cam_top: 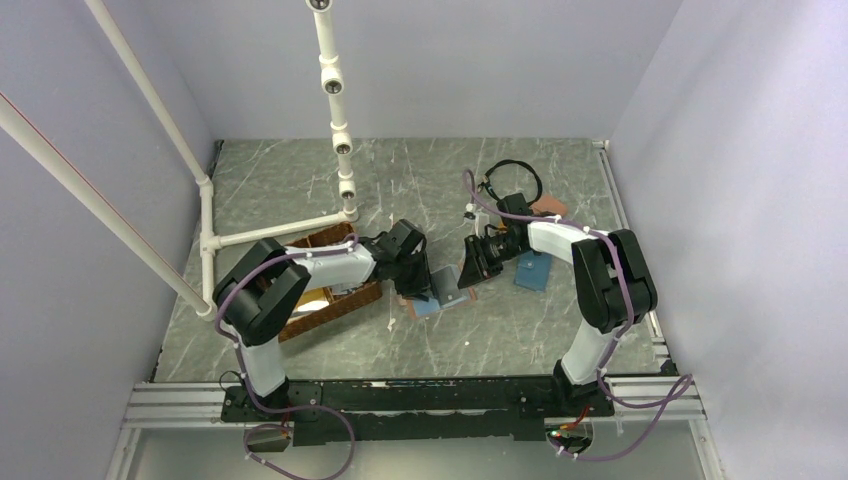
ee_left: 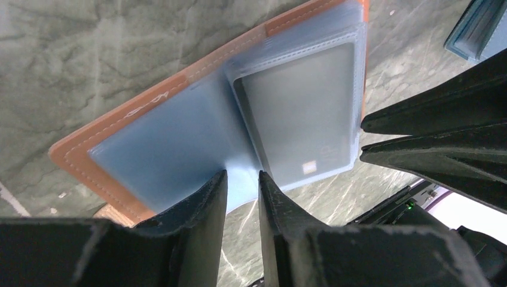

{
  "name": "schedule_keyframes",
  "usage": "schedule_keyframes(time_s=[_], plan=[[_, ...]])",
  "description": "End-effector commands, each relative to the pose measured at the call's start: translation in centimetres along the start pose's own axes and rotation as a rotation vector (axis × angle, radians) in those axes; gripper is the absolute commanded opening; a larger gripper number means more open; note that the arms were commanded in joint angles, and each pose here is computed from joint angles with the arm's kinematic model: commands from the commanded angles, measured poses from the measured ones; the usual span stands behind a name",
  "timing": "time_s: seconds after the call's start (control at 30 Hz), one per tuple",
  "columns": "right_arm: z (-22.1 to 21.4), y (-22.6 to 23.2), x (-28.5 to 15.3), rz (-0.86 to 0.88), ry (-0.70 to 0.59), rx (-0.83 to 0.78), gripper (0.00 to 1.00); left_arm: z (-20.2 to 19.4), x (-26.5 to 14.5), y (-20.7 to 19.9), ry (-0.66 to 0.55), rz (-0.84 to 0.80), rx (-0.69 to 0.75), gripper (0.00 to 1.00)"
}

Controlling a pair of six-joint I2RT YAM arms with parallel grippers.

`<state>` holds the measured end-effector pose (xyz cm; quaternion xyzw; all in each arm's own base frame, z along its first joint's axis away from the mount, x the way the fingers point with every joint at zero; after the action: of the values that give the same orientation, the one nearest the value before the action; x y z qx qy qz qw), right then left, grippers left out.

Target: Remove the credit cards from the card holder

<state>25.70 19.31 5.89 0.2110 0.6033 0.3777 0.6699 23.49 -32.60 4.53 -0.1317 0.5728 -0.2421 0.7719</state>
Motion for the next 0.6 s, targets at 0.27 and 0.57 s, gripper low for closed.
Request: schedule_keyframes(time_s=[0.27,0.57], plan=[[0.5,3.5,-0.4,0.176,0.015,-0.026,0.20,0.4,1.1,-1.5,0.030,-0.073,0.043,0.30],[0.1,5.1,-0.2,0.328,0.040,0.011,0.09,1.6,-0.6,-3.1,-0.029,-0.194,-0.002,0.42]])
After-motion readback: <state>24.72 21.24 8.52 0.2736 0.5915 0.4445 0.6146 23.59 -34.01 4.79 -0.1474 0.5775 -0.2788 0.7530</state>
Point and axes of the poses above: each gripper's point midway between its finger pads, its own x axis out along the fingers, its own y axis along the line the jaws close on, z = x × y, the point moved 2 cm from there along -x, back along the fingers, and after that the axes turned 13 degrees about x, right-handed, at the moved point
